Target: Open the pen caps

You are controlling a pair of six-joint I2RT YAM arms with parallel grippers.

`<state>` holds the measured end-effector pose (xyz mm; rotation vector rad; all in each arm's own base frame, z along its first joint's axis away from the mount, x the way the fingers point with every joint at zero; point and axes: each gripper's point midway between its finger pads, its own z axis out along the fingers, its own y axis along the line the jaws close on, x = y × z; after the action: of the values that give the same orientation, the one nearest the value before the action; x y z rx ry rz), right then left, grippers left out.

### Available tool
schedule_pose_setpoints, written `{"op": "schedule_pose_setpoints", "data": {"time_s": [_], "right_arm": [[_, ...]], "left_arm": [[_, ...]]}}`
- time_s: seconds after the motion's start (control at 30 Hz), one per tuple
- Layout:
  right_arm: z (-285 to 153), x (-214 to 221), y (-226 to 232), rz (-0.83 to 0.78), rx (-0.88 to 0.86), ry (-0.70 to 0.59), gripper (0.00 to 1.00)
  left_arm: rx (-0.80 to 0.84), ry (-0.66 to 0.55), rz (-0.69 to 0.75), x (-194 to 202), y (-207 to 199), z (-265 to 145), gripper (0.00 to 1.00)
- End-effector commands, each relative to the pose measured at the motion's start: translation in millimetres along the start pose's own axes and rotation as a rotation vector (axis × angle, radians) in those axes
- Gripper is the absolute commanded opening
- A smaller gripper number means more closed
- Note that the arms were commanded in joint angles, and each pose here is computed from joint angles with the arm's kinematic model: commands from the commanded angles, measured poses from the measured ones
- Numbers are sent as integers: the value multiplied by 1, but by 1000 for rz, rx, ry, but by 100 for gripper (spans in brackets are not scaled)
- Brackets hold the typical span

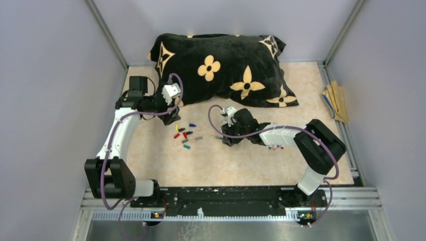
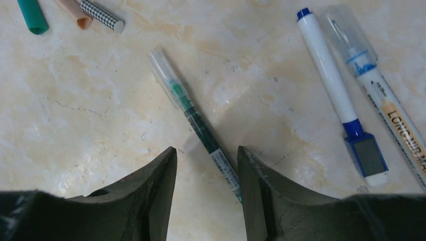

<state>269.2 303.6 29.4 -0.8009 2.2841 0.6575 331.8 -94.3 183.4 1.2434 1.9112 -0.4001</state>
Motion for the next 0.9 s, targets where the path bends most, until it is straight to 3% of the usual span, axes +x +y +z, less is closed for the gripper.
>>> {"op": "schedule_pose_setpoints", "data": {"time_s": [0.0, 0.17, 0.57, 0.87], "right_arm": [[7, -18, 6, -81, -6, -44, 48], [11, -2, 0, -119, 60, 5, 40], [-5, 19, -8, -136, 207, -7, 1], [-22, -17, 25, -92, 84, -78, 0]], "left_arm": [[-23, -95, 8, -23, 5, -13, 99], [-40, -127, 9, -36, 8, -20, 99], [-16, -215, 12, -56, 8, -32, 99], [55, -197, 144, -35, -19, -25, 99]]}}
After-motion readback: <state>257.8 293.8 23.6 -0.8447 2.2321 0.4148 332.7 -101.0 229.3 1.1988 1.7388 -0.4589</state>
